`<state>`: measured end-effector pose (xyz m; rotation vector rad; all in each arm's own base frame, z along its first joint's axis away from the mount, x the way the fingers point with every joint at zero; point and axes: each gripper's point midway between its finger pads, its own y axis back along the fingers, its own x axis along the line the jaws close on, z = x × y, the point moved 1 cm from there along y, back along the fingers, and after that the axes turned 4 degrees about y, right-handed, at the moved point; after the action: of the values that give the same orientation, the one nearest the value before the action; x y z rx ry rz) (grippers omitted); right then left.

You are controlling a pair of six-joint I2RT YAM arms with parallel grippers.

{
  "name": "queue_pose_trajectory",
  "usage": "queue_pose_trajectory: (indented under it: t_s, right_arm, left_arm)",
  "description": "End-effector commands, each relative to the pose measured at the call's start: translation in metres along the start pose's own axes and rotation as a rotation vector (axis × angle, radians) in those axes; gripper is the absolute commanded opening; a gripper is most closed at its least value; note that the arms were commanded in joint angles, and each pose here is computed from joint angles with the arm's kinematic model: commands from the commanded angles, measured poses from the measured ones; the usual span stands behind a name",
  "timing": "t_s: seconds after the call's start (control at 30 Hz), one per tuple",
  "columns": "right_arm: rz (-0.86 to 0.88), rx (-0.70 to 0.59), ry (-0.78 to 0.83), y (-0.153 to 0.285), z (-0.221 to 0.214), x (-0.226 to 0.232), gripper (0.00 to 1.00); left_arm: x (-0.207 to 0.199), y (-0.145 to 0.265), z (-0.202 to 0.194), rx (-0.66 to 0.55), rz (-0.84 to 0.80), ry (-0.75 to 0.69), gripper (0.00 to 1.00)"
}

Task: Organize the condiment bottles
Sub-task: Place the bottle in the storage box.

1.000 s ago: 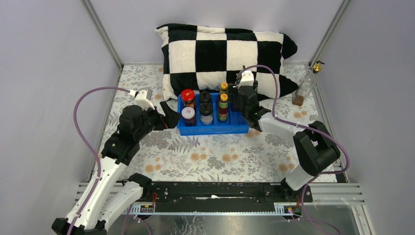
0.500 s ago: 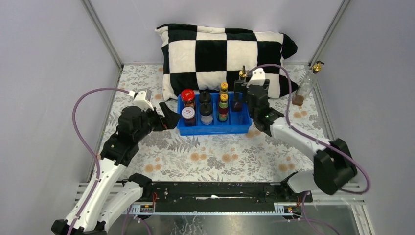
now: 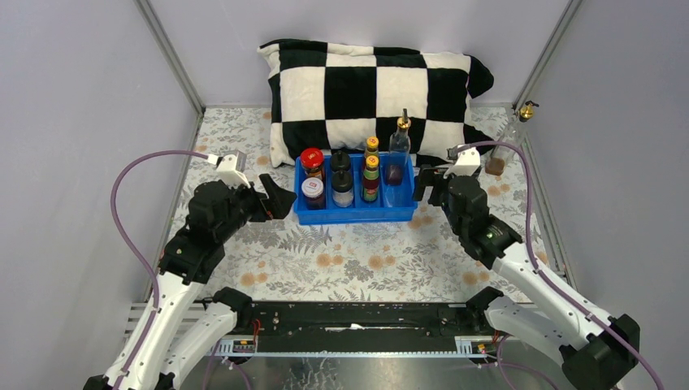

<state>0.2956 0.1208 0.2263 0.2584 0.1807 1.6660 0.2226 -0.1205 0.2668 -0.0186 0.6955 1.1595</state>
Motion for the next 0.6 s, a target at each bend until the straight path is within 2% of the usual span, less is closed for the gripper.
queue_pose_trajectory:
  t_s: [0.0, 0.43, 0.57]
  right_arm:
    - [0.046, 0.053, -0.022, 0.014, -0.013, 0.003, 0.96]
    - [0.064, 0.064, -0.021, 0.013, -0.013, 0.007, 0.97]
    - [0.149, 0.087, -0.027, 0.016, -0.009, 0.022, 0.97]
  left_arm:
    - [0.0, 0.001, -0.001, 0.003, -0.01, -0.012, 0.99]
    - [0.001, 0.0, -0.002, 0.003, -0.008, -0.007, 0.99]
    - [-0.003, 0.001, 0.001, 0.003, -0.016, -0.005, 0.99]
